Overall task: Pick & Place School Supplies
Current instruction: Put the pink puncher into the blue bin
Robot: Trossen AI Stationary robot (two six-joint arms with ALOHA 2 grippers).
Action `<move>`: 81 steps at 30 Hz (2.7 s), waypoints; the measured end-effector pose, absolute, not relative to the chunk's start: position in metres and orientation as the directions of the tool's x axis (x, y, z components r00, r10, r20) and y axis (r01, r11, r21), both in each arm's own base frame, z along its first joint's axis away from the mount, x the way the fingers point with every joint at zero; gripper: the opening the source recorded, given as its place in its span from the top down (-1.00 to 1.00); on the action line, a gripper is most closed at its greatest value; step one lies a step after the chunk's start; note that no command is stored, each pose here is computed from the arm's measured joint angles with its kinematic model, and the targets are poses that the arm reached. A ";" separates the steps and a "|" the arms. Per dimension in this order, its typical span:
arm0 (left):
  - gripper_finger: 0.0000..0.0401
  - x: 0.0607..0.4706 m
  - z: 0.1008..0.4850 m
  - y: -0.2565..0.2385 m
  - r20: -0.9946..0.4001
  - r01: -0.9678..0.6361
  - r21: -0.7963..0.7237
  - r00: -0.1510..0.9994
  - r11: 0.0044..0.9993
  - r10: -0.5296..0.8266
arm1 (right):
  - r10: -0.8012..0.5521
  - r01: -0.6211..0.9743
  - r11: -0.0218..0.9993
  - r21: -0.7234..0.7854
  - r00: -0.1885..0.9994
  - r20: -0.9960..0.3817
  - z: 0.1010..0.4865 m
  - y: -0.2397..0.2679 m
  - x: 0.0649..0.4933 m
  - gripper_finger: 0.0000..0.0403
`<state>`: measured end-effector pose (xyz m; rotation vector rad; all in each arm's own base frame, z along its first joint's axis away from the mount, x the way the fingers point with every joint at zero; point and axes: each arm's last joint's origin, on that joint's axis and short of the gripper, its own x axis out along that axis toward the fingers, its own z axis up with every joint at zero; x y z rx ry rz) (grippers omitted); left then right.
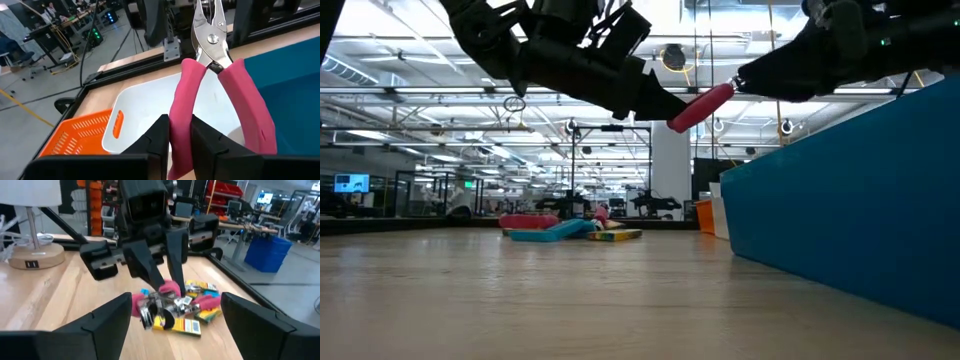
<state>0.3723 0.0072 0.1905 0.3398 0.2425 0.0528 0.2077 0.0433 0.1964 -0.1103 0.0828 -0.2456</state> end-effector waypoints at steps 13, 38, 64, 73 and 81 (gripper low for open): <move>0.69 0.372 0.191 0.007 -0.225 -0.013 0.332 0.970 0.943 0.093 | -0.218 0.205 0.965 -0.165 0.973 -0.070 0.197 0.049 0.205 -0.21; 0.64 0.372 0.191 0.006 -0.221 -0.013 0.269 0.972 0.963 0.075 | -0.143 0.138 0.974 -0.178 0.990 -0.014 0.203 0.051 0.206 0.56; -0.44 0.350 0.229 -0.027 -0.244 0.030 0.255 0.969 0.967 0.035 | -0.064 0.067 0.989 -0.135 0.998 0.026 0.212 0.059 0.199 0.55; -0.39 0.330 0.250 -0.021 -0.290 -0.016 0.212 0.954 0.977 0.078 | 0.202 -0.201 0.979 0.019 0.978 -0.050 0.215 0.077 0.180 0.55; -0.39 0.331 0.241 -0.013 -0.348 -0.051 0.169 0.931 0.984 0.108 | 0.295 -0.267 0.952 0.149 0.930 -0.220 0.196 0.096 0.171 0.55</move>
